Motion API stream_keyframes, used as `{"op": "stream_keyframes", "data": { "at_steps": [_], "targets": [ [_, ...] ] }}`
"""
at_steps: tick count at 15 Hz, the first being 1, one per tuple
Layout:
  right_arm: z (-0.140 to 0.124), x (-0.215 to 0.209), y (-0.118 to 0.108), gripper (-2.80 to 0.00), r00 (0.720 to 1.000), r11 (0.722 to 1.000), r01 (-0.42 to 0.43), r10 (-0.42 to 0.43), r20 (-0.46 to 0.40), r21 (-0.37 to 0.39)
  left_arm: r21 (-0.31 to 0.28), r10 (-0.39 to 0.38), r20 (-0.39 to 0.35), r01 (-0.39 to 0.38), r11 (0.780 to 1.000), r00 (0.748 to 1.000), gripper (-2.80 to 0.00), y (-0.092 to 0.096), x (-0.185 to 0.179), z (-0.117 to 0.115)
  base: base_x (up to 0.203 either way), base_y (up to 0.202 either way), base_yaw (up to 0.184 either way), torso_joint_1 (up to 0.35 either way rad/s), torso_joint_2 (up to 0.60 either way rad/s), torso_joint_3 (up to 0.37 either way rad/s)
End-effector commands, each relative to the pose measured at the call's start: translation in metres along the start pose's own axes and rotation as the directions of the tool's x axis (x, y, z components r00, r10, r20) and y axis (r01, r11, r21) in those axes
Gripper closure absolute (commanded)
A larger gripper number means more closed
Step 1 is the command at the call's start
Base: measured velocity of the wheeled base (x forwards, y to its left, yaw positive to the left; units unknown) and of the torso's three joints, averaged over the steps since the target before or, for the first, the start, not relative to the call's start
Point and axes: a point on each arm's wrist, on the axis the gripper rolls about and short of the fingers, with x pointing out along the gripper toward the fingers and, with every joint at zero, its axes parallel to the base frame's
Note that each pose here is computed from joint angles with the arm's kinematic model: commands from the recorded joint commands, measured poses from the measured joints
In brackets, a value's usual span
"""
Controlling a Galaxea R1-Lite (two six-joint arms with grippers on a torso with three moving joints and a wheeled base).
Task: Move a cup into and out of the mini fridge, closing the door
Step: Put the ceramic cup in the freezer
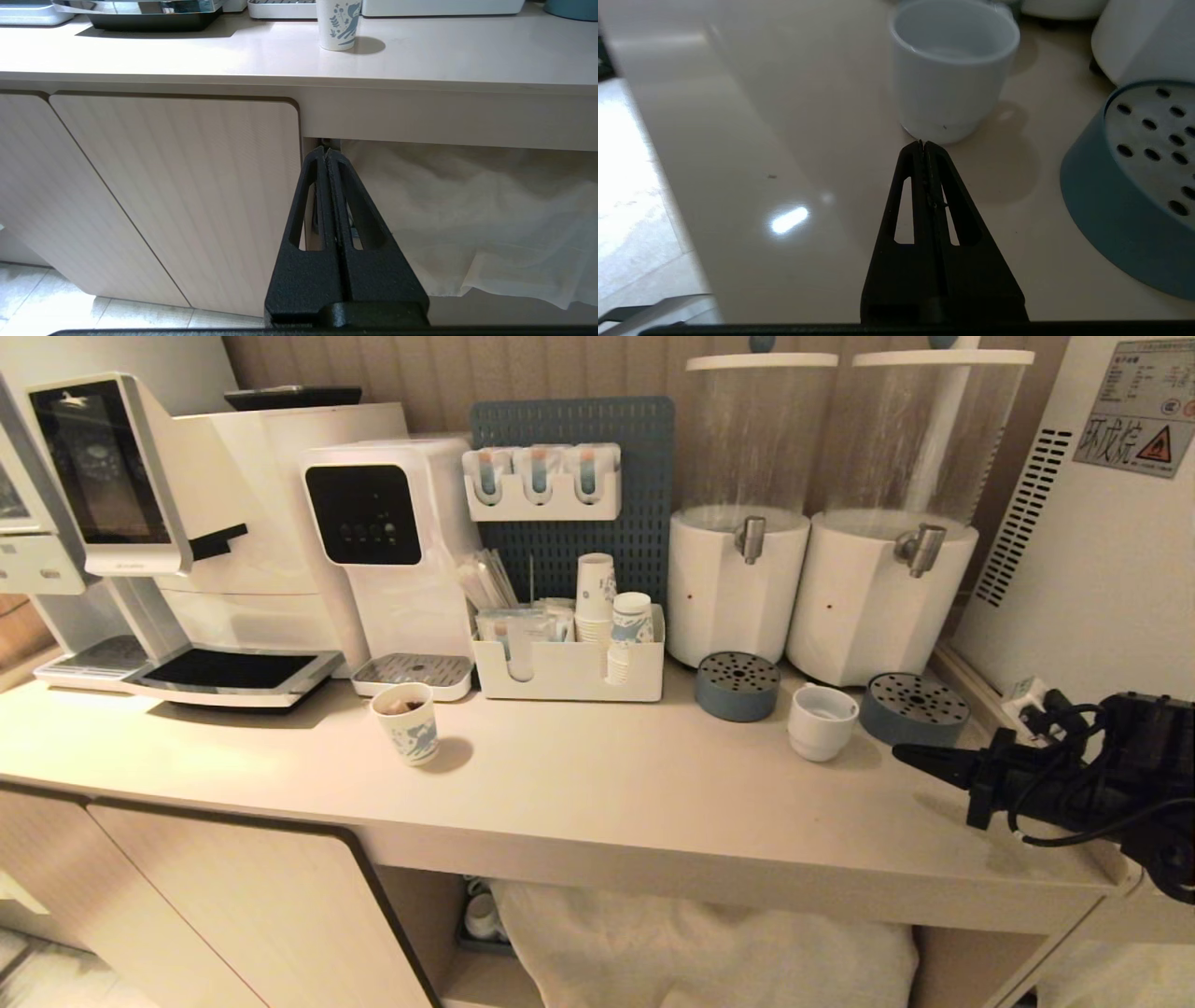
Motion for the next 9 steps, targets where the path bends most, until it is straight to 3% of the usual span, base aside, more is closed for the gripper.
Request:
{"op": "stream_keyframes", "data": {
  "at_steps": [1,4,5,6,9],
  "targets": [
    [-0.01,0.016,-0.001,0.0,0.999,1.0,-0.031,0.031,-0.011,0.007,0.001,-0.001,-0.003,0.001,1.0,1.0,0.0,0.0,0.0,0.0,0.0,0.0,0.0,0.0,0.0,0.0],
    [-0.02,0.027,-0.003,0.0,0.999,0.999,-0.034,0.034,-0.029,0.018,0.001,-0.001,-0.003,0.001,1.0,1.0,0.0,0.0,0.0,0.0,0.0,0.0,0.0,0.0,0.0,0.0],
    [-0.024,0.029,-0.006,-0.6,0.999,0.999,-0.034,0.035,-0.034,0.024,0.001,-0.001,-0.003,0.001,1.0,1.0,0.0,0.0,0.0,0.0,0.0,0.0,0.0,0.0,0.0,0.0],
    [-0.023,0.029,-0.006,-2.8,0.999,0.999,-0.035,0.036,-0.031,0.025,0.001,-0.001,-0.002,0.001,1.0,1.0,0.0,0.0,0.0,0.0,0.0,0.0,0.0,0.0,0.0,0.0],
    [-0.022,0.026,-0.006,-2.8,0.999,0.999,-0.038,0.039,-0.027,0.034,0.001,-0.001,-0.003,0.001,1.0,1.0,0.0,0.0,0.0,0.0,0.0,0.0,0.0,0.0,0.0,0.0]
  ]
}}
